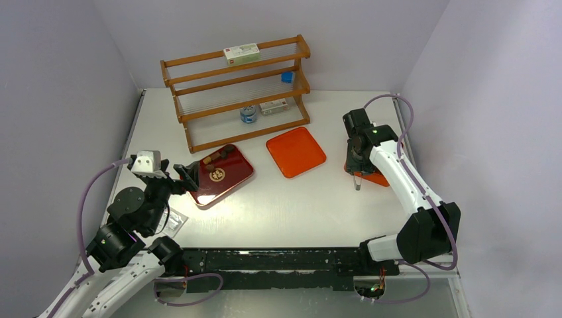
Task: Pack the chocolate
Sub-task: Place the fake chocolate in the packing bottle.
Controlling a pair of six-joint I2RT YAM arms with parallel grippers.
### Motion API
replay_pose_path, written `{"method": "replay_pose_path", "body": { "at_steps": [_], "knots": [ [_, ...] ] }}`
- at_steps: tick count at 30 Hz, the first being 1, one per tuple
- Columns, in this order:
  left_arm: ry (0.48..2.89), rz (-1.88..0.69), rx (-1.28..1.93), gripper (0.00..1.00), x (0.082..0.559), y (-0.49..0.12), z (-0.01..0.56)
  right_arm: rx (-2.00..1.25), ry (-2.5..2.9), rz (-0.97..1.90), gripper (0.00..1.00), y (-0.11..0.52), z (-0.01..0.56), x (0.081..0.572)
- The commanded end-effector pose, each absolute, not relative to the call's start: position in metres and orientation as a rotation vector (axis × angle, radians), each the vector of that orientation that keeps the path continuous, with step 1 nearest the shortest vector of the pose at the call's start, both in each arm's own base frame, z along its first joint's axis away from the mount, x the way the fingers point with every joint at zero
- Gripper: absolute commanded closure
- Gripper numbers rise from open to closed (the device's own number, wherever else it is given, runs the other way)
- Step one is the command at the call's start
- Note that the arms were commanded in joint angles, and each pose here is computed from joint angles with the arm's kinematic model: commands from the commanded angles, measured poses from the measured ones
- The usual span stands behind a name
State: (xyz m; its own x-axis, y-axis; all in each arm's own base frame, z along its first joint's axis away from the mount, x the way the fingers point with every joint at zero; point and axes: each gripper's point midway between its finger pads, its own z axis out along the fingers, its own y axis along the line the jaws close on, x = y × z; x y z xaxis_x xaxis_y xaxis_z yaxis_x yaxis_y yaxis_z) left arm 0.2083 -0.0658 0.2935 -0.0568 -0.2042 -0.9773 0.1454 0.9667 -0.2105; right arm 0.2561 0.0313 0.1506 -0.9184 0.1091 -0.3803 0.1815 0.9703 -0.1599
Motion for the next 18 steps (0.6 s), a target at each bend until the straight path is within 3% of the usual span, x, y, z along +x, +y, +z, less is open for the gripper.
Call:
{"method": "replay_pose_path", "body": {
  "at_steps": [1, 10, 18],
  "knots": [
    [1.565, -0.304, -0.052, 0.02, 0.207, -0.065, 0.306, 0.217, 2.702, -0.270, 0.63, 0.027, 0.163, 0.259],
    [1.567, -0.301, -0.053, 0.02, 0.208, -0.065, 0.305, 0.178, 2.624, -0.213, 0.64, 0.034, 0.190, 0.267],
    [1.574, -0.296, -0.045, 0.02, 0.209, -0.067, 0.304, 0.031, 2.534, -0.048, 0.65, 0.078, 0.217, 0.280]
  ]
}}
